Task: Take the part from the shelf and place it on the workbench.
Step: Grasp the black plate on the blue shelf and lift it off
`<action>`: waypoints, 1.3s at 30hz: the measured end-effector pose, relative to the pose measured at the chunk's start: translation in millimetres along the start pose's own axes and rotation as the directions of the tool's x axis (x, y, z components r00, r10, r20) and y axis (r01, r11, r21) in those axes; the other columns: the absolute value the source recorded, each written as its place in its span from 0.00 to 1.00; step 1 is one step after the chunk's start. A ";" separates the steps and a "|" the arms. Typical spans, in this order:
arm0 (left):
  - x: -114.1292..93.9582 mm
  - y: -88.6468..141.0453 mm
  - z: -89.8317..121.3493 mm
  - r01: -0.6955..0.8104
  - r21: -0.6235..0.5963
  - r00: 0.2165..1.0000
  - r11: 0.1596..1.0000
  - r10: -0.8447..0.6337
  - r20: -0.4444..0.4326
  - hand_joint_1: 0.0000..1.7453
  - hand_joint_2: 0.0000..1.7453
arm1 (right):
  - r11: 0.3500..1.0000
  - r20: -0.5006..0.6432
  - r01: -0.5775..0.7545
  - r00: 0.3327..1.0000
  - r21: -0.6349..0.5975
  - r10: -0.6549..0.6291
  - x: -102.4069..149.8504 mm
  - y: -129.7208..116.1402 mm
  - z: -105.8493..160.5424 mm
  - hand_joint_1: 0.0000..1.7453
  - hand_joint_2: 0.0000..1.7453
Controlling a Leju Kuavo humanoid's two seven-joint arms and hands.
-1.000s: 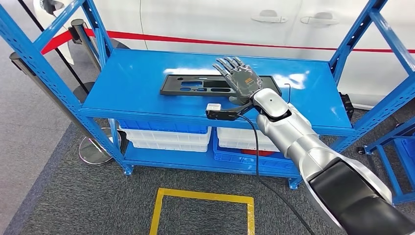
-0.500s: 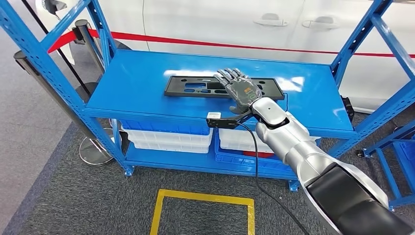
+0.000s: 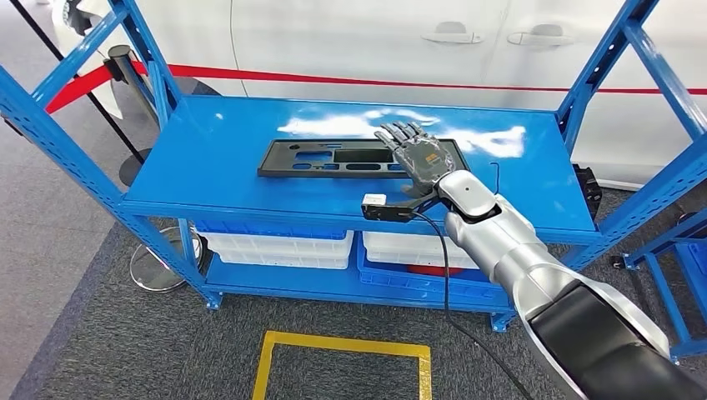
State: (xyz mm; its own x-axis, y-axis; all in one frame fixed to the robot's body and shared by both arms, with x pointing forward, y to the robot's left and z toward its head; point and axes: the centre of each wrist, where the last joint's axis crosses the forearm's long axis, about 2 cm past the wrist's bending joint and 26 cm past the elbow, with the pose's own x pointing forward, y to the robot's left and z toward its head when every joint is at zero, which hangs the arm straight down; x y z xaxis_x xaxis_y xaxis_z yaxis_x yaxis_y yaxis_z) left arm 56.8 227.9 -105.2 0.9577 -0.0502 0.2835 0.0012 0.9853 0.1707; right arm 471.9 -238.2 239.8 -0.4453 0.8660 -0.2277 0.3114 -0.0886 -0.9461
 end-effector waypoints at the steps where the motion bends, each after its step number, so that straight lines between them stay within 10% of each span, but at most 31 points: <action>1: -0.8 0.0 0.1 0.000 0.000 1.000 1.000 0.000 -0.003 0.00 0.00 | 1.000 -0.001 0.002 1.000 0.003 -0.002 0.9 2.0 1.3 0.00 1.00; 39: -3.7 -4.5 2.0 -0.004 -0.002 1.000 1.000 0.004 -0.020 0.00 0.00 | 0.986 0.074 0.119 0.989 0.118 -0.128 34.7 39.3 25.3 0.00 1.00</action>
State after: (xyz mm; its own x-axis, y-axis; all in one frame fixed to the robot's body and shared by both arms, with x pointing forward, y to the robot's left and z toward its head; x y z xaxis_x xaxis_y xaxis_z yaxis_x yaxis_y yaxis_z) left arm 52.7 223.3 -105.2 0.9631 -0.0434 0.2656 -0.0018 0.9859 0.1674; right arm 447.5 -224.1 188.9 -0.5419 0.8317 -0.1210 0.1554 -0.0424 -0.9869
